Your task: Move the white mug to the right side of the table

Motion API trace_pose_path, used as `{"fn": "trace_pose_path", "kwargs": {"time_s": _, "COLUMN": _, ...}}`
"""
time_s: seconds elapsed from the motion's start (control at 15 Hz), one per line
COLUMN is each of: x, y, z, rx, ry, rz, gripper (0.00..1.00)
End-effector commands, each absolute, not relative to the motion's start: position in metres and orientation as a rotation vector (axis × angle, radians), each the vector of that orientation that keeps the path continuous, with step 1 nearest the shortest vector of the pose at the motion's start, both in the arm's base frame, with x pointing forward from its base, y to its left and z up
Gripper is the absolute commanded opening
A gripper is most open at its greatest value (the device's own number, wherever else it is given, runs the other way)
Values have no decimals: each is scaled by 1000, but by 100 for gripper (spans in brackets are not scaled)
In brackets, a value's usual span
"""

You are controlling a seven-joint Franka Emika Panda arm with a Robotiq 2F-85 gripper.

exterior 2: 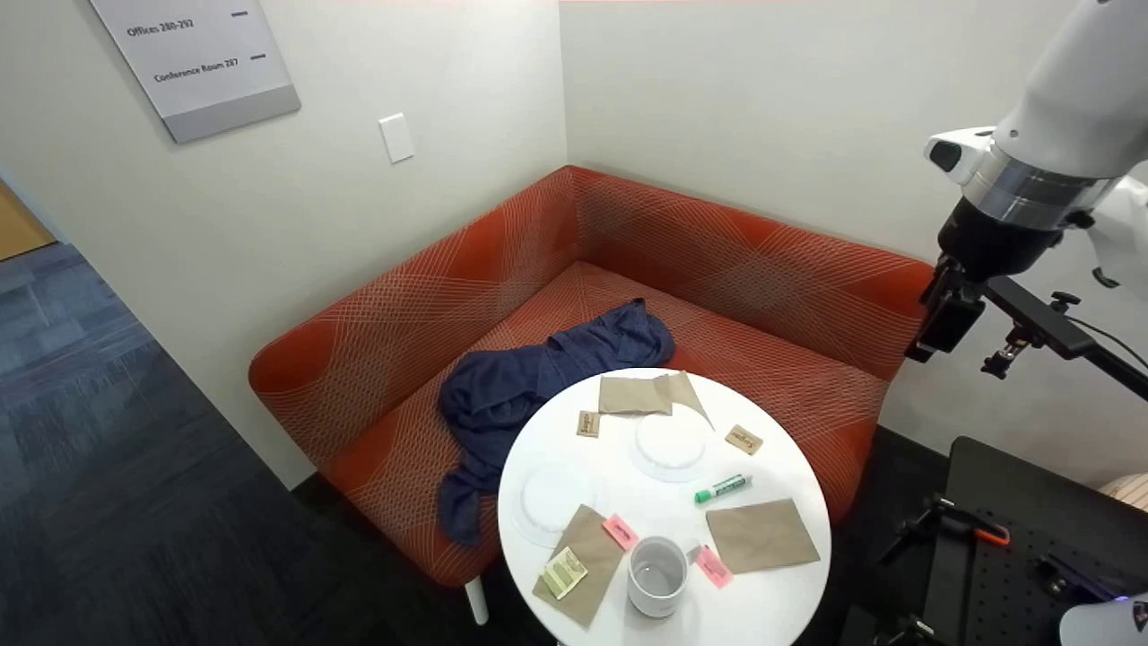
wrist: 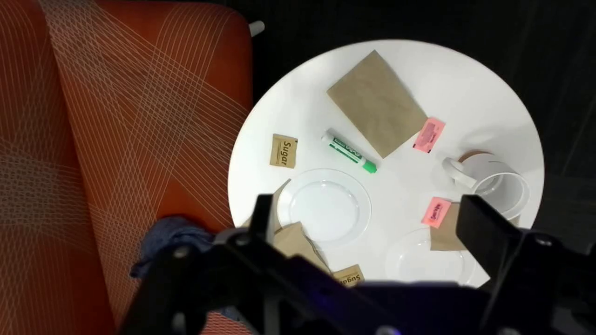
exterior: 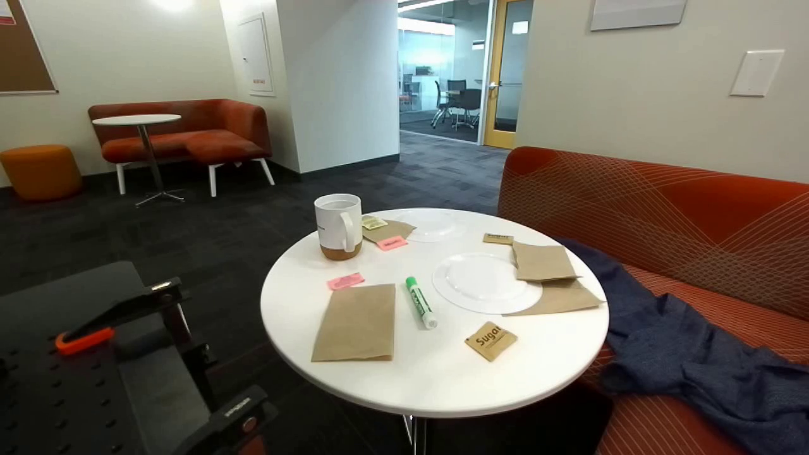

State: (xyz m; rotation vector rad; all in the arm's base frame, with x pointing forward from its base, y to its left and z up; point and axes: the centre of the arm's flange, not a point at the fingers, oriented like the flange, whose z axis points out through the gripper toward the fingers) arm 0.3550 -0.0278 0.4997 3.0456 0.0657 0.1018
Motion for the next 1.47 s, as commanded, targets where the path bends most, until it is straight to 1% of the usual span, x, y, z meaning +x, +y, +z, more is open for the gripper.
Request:
{"fn": "trace_pose_path", "kwargs": {"time_s": 0.0, "x": 366, "y": -26, "z": 495, "rx": 3037, "ry": 76, "rz": 135, "gripper": 100}}
{"fn": "trace_pose_path", "kwargs": {"time_s": 0.2, "x": 396, "y": -16, "z": 487, "rx": 3050, "ry": 177, "rz": 235, "gripper": 100}}
{"fn": "trace_pose_path", "kwargs": {"time_s": 0.73, "x": 492, "y": 37, "z": 438, "rx": 3111, "ry": 614, "rz": 356, "gripper": 100}}
{"fn": "trace_pose_path", "kwargs": {"time_s": 1.07, "x": 530, "y": 71, "z": 401, "rx": 3173, "ry": 876, "rz": 283, "gripper": 100}}
{"fn": "trace_pose_path", "kwargs": {"time_s": 1.4, "x": 550, "y": 94, "z": 362, "rx": 3160, "ry": 1005, "rz": 199, "gripper": 100}}
